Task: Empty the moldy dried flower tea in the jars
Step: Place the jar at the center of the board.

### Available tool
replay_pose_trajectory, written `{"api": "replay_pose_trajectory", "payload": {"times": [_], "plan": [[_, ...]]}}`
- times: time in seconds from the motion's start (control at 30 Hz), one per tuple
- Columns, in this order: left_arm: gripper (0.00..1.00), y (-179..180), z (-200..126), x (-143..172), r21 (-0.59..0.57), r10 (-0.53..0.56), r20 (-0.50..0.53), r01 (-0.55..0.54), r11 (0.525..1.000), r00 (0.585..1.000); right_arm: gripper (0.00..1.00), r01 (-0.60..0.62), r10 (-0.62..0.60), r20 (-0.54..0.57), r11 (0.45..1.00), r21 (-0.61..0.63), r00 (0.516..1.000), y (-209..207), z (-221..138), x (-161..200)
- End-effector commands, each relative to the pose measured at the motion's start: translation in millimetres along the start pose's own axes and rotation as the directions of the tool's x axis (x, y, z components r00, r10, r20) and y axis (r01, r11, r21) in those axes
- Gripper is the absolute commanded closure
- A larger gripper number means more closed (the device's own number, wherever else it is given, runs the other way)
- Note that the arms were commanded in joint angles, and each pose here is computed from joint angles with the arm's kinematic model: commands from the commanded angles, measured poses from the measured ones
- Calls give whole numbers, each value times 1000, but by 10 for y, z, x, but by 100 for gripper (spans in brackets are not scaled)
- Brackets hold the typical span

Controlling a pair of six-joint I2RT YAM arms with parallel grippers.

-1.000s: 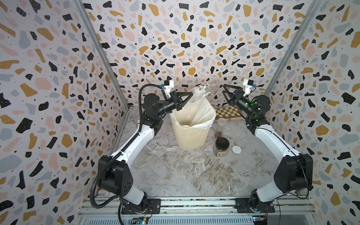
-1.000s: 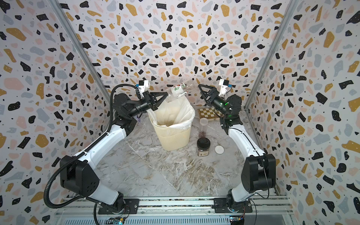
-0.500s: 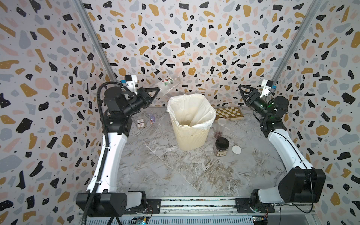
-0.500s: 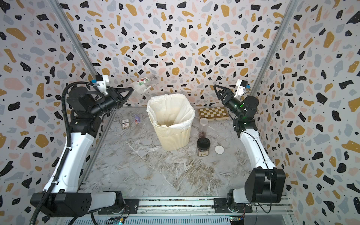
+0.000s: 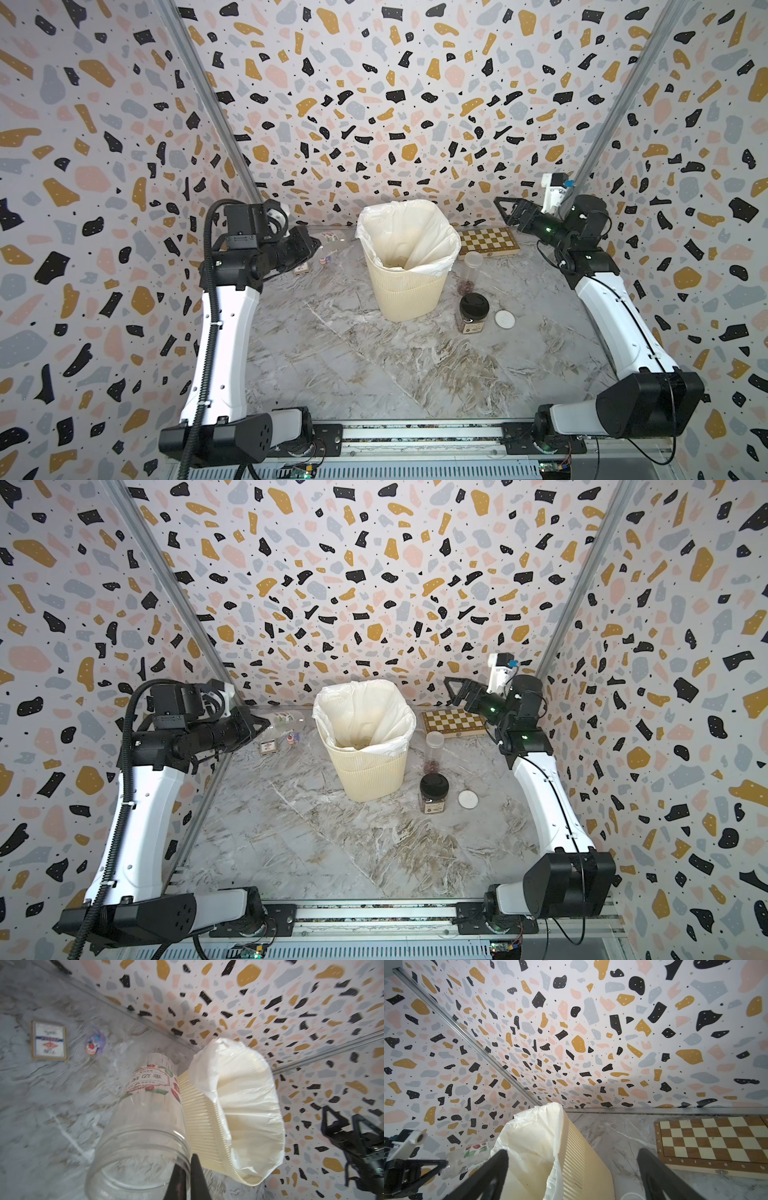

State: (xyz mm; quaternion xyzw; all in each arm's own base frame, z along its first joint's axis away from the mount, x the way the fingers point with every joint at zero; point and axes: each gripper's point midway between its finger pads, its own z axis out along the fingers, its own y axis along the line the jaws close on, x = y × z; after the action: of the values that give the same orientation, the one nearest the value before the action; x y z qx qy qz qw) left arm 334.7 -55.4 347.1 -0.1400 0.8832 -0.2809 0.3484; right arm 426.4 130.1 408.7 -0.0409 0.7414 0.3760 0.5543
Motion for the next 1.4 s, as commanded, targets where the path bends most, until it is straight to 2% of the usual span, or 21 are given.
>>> {"api": "replay_pose_trajectory", "payload": {"times": [0.0,0.1,0.37,0.6,0.8,0.87,1.1,1.2,1.27,1.37], "plan": [[100,358,57,373,-130,3,-132,-20,991,991,2,77,-75,-53,996,38,996,25,23,128],[100,589,115,512,-214,5,-185,-45,976,983,2,85,-82,-63,996,38,995,66,50,229],[100,1060,396,888,-340,-52,-324,-65,938,945,3,107,-100,-116,993,58,988,94,7,523],[100,1355,568,907,-467,-73,-407,-139,873,911,3,134,-121,-130,986,103,984,61,-131,748],[100,1491,743,983,-493,-99,-536,-216,843,838,3,114,-103,-120,989,97,988,72,-200,856],[100,1482,775,960,-486,-96,-547,-221,846,832,3,119,-108,-118,988,96,987,76,-219,873],[100,1556,747,798,-524,-75,-529,-256,812,845,3,141,-129,-106,984,109,986,71,-270,868],[100,1528,750,608,-524,-69,-468,-214,825,881,3,138,-127,-106,985,100,986,81,-257,868],[100,1462,796,499,-503,-71,-451,-188,843,889,3,136,-126,-108,986,95,986,84,-241,871],[100,1468,807,309,-525,-76,-446,-192,829,892,3,139,-128,-111,985,104,986,57,-235,878]]}}
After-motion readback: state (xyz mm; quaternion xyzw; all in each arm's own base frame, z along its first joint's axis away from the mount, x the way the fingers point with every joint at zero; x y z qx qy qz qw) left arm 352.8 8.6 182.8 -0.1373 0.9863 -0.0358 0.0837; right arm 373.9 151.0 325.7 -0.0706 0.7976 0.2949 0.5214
